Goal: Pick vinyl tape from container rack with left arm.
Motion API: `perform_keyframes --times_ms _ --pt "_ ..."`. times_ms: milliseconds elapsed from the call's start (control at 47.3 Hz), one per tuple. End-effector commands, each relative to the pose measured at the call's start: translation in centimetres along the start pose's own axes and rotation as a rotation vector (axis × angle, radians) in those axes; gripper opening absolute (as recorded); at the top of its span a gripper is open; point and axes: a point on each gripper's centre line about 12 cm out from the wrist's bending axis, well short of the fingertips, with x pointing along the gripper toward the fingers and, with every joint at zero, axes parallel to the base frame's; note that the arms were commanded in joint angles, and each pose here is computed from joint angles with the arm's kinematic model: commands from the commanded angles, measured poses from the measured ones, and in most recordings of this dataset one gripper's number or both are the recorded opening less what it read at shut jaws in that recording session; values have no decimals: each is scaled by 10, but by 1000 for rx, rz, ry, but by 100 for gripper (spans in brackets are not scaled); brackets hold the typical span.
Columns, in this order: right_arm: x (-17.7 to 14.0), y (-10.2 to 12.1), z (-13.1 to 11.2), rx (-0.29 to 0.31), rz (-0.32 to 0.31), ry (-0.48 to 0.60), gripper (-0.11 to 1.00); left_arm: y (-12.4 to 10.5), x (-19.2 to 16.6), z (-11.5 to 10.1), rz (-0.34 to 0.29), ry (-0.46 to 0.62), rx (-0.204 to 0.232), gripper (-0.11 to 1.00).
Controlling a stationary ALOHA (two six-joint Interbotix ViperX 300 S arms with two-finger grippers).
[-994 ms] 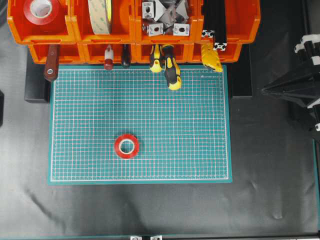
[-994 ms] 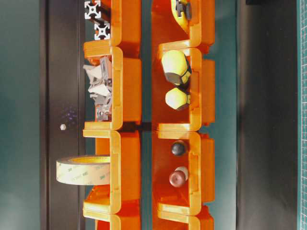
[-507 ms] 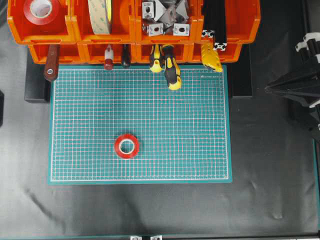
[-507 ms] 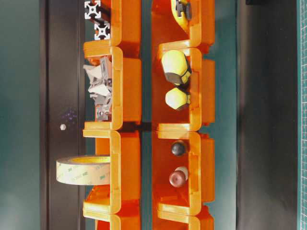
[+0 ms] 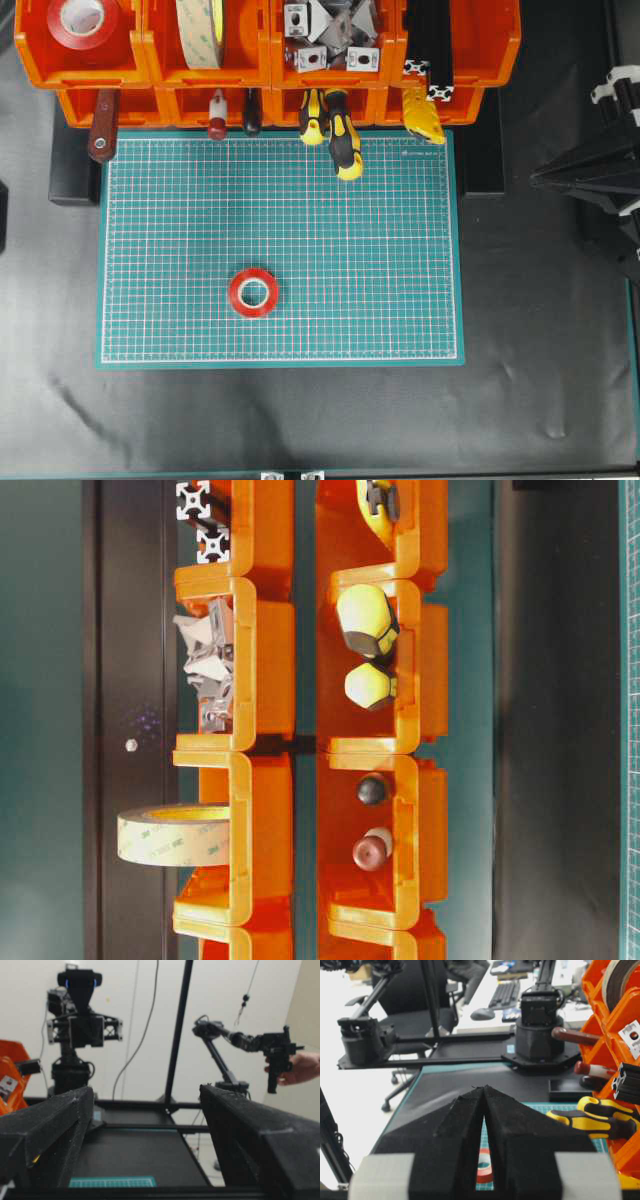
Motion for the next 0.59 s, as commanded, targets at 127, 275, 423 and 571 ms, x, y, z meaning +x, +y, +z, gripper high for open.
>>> perform_keyframes --times_ms 127,275,423,571 --pt "2 1 6 -1 4 -6 0 0 1 6 3 -19 -3 84" --pt "2 1 6 -3 4 -4 0 0 0 6 3 -22 -3 84" --pt "2 1 5 -6 4 -3 0 0 0 5 3 -19 -3 84" --pt "2 1 4 -6 3 0 0 1 0 3 6 -5 -1 84"
